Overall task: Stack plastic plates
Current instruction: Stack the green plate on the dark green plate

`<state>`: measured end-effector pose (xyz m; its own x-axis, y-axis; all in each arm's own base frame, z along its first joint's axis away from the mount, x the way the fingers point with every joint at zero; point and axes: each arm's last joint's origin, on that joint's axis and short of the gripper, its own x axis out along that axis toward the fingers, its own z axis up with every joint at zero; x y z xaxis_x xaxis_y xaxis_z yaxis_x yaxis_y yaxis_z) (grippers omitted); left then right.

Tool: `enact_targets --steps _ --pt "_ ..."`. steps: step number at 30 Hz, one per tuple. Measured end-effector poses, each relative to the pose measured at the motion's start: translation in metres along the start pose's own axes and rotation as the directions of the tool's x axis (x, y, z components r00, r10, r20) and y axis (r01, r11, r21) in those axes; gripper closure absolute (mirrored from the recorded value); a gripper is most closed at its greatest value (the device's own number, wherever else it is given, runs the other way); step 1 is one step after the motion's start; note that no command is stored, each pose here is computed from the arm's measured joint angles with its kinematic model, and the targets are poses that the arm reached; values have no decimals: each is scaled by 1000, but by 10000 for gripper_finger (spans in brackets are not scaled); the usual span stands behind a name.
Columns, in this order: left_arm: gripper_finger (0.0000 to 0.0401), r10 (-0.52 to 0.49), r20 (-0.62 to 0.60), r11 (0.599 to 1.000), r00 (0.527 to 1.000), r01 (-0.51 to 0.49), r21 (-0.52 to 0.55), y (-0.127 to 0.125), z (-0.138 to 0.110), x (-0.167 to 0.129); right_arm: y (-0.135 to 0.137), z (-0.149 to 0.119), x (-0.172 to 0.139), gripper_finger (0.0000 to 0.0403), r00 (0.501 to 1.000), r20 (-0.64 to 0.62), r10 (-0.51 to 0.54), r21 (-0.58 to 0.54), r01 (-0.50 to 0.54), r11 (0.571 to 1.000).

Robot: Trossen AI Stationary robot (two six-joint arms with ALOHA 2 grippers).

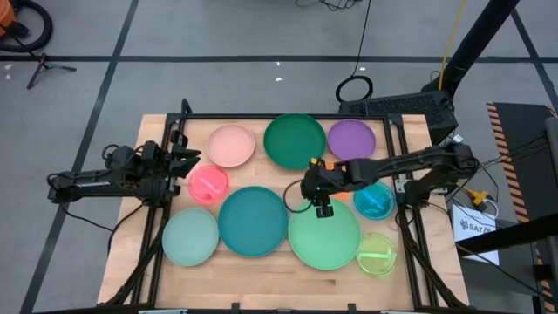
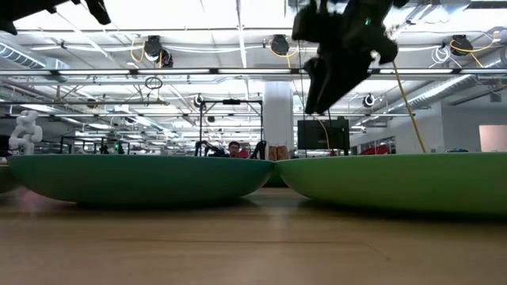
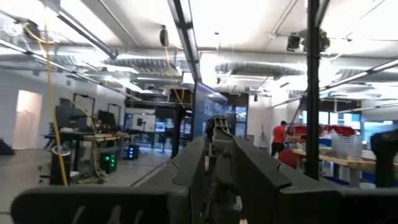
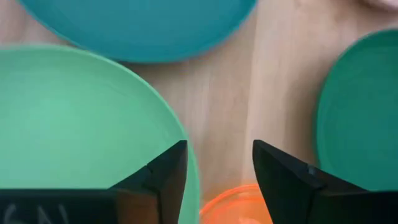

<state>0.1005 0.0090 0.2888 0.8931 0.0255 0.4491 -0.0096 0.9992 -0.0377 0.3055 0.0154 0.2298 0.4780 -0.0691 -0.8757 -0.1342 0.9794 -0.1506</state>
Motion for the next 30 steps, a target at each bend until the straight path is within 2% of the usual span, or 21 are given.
enact_targets --steps 5,18,25,30 --pt "313 15 0 1000 1000 -15 23 0 0 0 -9 -3 19 233 997 -52 53 -14 -54 998" --pt "313 41 26 995 999 -43 86 1 7 1 -16 -19 78 234 955 -207 214 68 -204 977" --pt "313 45 29 989 999 -49 136 1 8 1 -17 -21 84 238 946 -220 237 87 -223 971" --pt "313 47 34 987 998 -52 153 1 8 1 -17 -21 82 280 947 -216 237 69 -227 971"
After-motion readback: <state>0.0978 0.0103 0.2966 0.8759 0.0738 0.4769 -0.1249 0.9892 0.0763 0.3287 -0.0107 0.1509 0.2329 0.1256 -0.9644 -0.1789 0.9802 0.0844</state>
